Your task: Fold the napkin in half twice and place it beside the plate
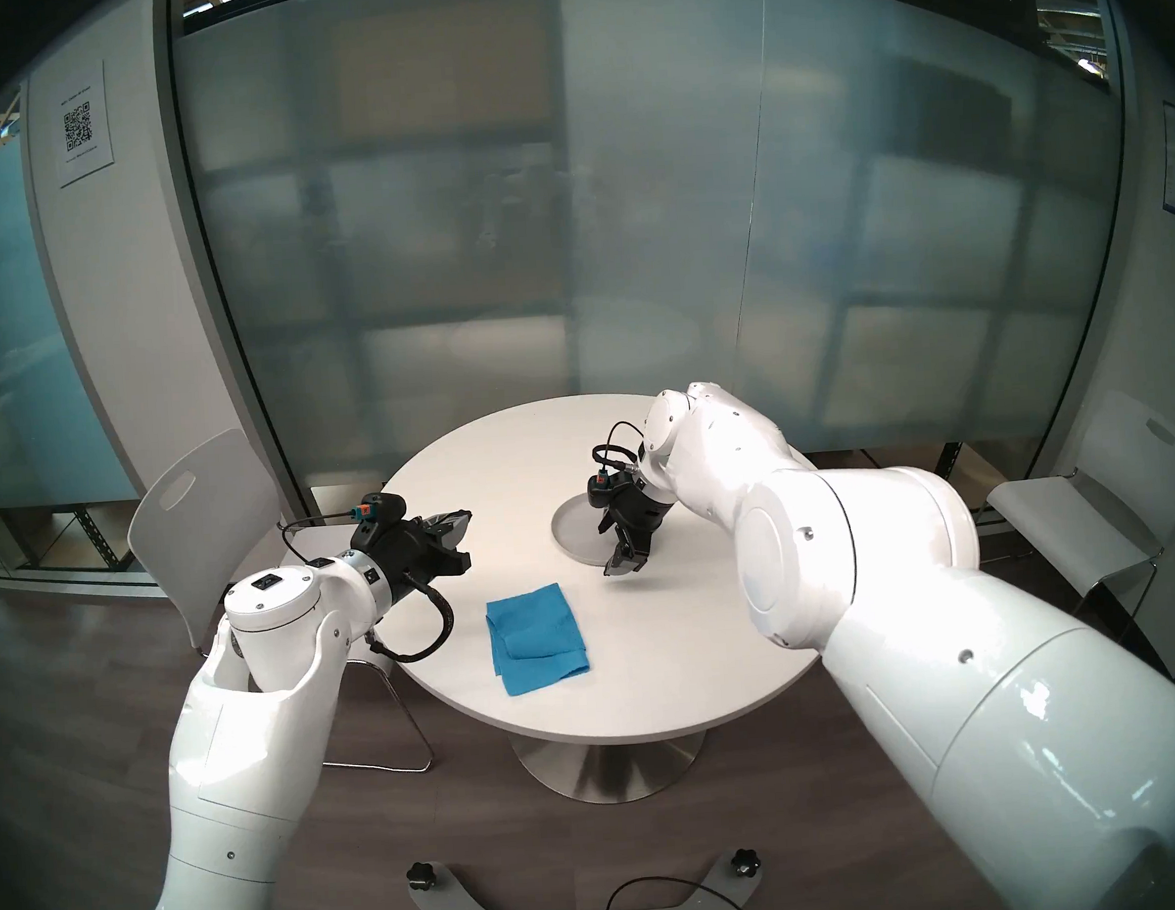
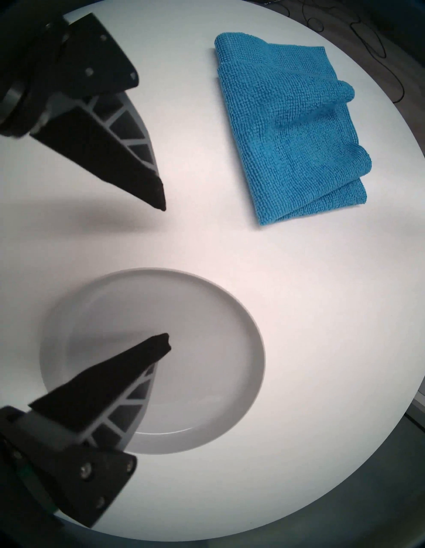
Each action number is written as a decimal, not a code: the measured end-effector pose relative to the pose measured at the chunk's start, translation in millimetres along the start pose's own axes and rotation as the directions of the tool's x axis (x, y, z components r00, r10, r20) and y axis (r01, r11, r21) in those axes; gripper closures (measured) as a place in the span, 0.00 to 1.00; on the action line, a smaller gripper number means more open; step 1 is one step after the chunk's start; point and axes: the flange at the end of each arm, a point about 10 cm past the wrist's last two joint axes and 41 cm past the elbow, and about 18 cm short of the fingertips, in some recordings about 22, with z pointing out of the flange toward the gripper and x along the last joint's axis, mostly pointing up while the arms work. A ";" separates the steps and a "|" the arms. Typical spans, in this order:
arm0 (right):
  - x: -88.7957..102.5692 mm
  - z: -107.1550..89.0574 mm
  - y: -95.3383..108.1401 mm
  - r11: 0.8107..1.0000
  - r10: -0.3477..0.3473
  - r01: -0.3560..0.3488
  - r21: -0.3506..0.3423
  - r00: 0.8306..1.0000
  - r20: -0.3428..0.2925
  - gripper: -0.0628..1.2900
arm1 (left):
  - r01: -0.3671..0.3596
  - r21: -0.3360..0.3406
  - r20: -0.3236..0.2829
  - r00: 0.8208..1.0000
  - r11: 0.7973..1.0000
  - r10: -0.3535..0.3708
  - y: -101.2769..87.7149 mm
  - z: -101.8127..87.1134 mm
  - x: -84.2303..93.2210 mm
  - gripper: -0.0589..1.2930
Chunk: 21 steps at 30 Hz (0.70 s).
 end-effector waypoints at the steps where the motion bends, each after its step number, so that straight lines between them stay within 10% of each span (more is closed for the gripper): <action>1: 0.4 0.3 0.3 1.000 0.000 0.000 -0.004 1.000 0.000 0.07 | 0.000 0.001 0.000 1.000 1.000 0.000 -0.2 -0.1 0.1 0.88; 14: 0.3 6.4 -0.3 0.999 -0.013 0.014 -0.028 1.000 0.026 0.08 | 0.002 0.011 -0.002 1.000 1.000 -0.002 -4.0 -1.5 0.6 0.88; 21: -3.8 10.3 -1.8 0.999 -0.023 0.024 -0.038 0.998 0.050 0.39 | 0.003 0.019 -0.003 1.000 1.000 -0.003 -7.2 -3.0 0.7 0.88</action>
